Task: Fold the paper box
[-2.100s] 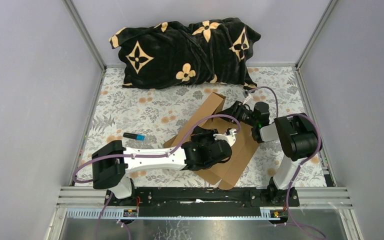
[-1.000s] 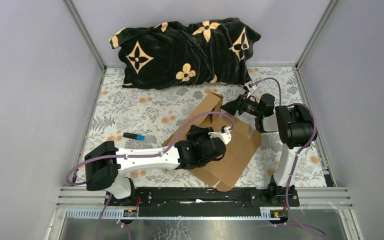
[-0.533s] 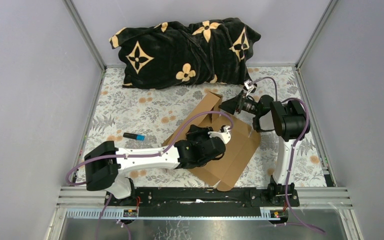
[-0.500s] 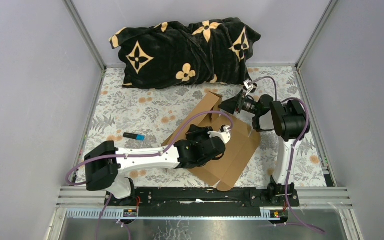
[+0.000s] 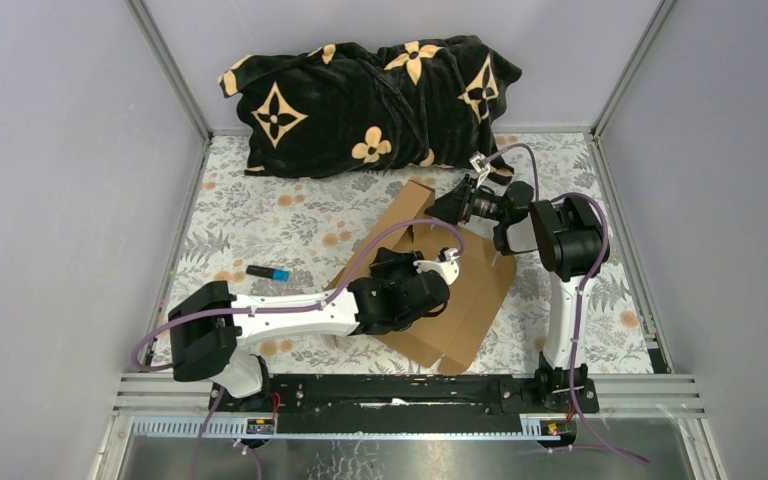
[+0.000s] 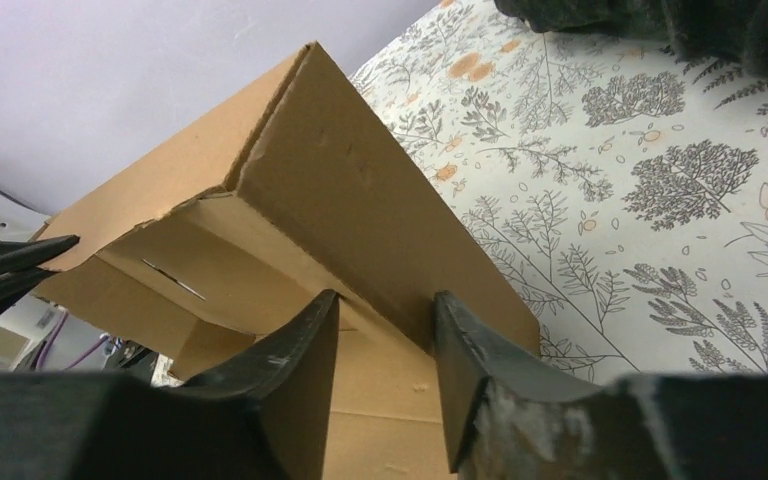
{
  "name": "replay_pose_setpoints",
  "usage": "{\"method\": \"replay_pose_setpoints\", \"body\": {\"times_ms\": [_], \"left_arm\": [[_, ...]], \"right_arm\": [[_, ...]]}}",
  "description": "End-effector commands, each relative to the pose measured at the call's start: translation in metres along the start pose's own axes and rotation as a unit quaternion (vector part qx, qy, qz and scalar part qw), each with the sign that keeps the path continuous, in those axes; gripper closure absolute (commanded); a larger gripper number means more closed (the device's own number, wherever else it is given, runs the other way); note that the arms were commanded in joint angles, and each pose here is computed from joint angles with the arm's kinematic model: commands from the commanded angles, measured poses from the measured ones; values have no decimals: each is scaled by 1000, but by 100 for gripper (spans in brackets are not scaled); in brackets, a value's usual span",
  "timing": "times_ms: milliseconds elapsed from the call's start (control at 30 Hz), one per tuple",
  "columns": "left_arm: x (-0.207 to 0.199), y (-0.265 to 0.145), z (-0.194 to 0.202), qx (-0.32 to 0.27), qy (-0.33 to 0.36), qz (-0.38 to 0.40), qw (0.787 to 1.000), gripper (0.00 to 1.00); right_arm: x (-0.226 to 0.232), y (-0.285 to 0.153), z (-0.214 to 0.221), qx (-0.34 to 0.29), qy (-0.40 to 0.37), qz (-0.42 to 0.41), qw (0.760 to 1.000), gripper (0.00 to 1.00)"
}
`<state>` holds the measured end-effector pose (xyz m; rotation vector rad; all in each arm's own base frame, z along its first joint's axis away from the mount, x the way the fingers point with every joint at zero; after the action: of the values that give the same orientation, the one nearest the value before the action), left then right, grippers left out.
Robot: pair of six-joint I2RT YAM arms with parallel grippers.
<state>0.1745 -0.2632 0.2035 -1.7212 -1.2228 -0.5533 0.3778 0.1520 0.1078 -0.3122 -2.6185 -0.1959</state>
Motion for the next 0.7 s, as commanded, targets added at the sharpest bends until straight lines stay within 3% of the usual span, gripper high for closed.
{"method": "replay_pose_setpoints", "body": {"times_ms": [0,267,667], "left_arm": [[-29,3,10,-1,12,94,996,96],[-27,3,9,-3,9,93,996,95],[-26,3,9,-4,8,90,996,95]], "right_arm": [[-2,20,-2,4,-33,-8,999,62],[1,31,2,1,-40,28,999,84],[35,23,-3,6,-82,105,991,92]]}}
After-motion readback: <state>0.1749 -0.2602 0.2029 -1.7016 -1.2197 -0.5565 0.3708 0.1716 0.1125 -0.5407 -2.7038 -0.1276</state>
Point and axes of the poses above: each gripper's point midway between its finger pads, its own y axis out along the fingers, its own x axis along the line the jaws close on, z = x × y, the point moved 9 cm from there along -y, back along the fingers, and after that the axes turned 5 degrees about -y, right-handed, at the moved point
